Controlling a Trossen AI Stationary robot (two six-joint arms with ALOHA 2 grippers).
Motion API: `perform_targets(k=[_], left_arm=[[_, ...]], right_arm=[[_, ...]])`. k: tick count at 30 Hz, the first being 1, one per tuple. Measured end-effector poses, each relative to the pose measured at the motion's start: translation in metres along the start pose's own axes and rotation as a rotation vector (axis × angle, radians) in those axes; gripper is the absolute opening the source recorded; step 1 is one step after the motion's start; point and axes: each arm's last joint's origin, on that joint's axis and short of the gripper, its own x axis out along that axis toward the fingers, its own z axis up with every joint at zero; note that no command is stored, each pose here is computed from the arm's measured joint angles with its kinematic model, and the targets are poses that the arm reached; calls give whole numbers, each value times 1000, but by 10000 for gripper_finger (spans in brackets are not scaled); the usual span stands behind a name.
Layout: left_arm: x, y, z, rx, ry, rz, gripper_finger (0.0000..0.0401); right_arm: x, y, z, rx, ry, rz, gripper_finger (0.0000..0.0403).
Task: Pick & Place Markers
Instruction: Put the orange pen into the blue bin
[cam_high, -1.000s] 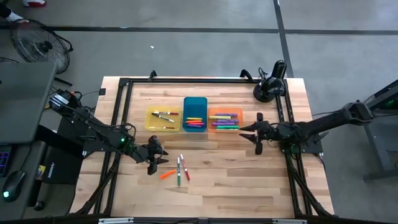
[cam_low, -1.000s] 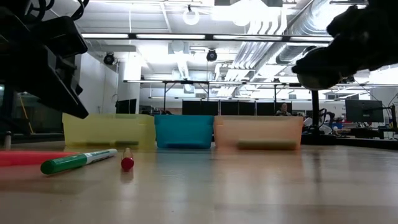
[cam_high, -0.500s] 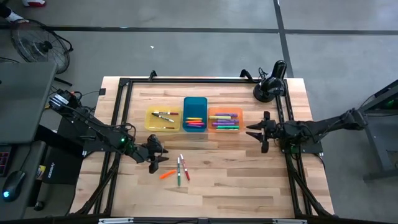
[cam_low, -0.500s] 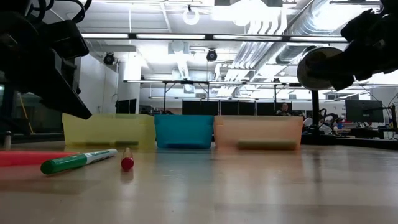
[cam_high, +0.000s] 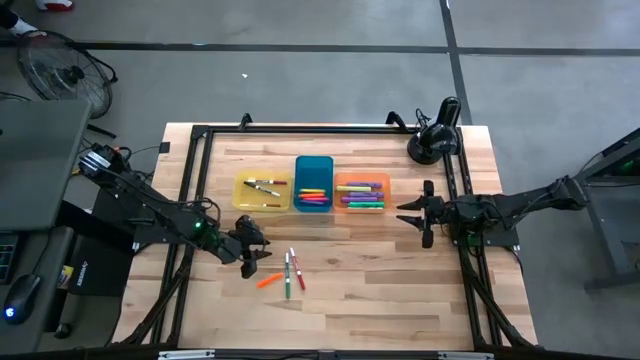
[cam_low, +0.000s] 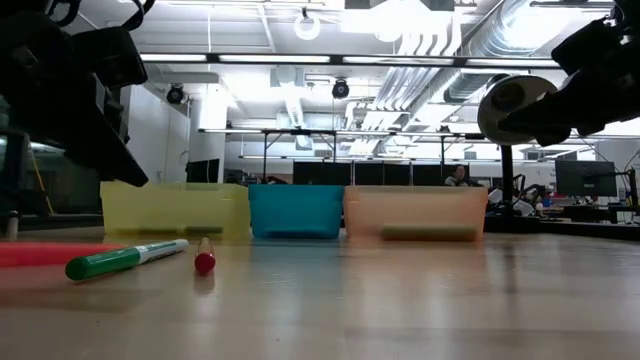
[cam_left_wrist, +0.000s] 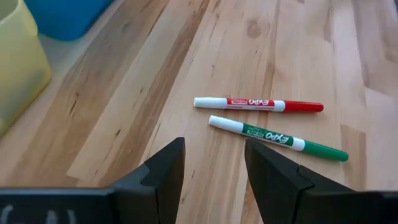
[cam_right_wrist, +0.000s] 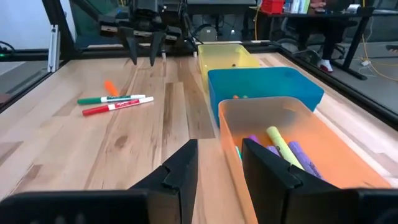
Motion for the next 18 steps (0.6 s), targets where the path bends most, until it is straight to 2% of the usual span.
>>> perform_targets(k=[9, 18], left_arm=[[-3, -4, 8, 32, -9, 41, 165], [-3, 1, 1, -66, 83, 65, 165]], right_arm=[[-7, -1, 7, -17, -92, 17, 113], [-10, 0, 9, 38, -120, 87, 113]])
